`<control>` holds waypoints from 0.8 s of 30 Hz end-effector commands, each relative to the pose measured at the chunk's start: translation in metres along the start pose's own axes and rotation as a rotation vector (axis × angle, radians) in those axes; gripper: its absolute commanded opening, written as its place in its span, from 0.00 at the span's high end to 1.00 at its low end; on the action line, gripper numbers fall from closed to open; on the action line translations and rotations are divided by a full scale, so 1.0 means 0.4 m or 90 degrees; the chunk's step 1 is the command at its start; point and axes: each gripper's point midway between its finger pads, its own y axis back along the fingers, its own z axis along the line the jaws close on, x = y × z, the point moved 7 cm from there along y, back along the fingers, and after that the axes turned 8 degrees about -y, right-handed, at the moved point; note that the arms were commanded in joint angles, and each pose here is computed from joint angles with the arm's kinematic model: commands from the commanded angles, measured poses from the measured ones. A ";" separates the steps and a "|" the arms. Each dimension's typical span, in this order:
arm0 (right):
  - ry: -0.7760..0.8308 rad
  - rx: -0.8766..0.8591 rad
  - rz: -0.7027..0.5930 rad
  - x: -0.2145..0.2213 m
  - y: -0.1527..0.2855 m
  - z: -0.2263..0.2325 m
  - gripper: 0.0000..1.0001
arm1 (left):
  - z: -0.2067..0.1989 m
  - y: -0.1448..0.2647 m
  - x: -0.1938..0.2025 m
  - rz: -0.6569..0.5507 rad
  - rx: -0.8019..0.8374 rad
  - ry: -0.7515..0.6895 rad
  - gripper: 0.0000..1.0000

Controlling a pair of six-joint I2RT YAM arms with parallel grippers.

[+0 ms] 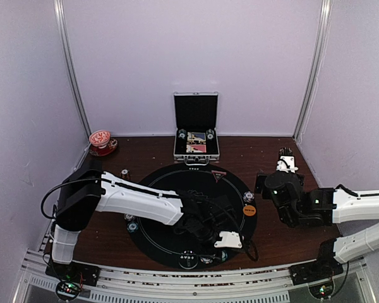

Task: Distribute texas hold em gaming equipment
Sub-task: Place the pile of poker chips at the dealer area.

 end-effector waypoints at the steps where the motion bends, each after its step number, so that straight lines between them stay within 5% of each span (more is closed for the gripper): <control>1: -0.003 0.001 -0.004 -0.003 -0.001 -0.002 0.00 | 0.002 0.023 -0.024 -0.018 -0.016 -0.021 0.65; 15: -0.003 -0.001 -0.003 -0.003 -0.001 0.000 0.00 | 0.009 0.081 -0.056 -0.041 -0.048 -0.036 0.17; 24: -0.005 0.003 -0.005 -0.004 0.000 -0.004 0.00 | 0.029 0.206 -0.095 -0.062 -0.147 -0.066 0.02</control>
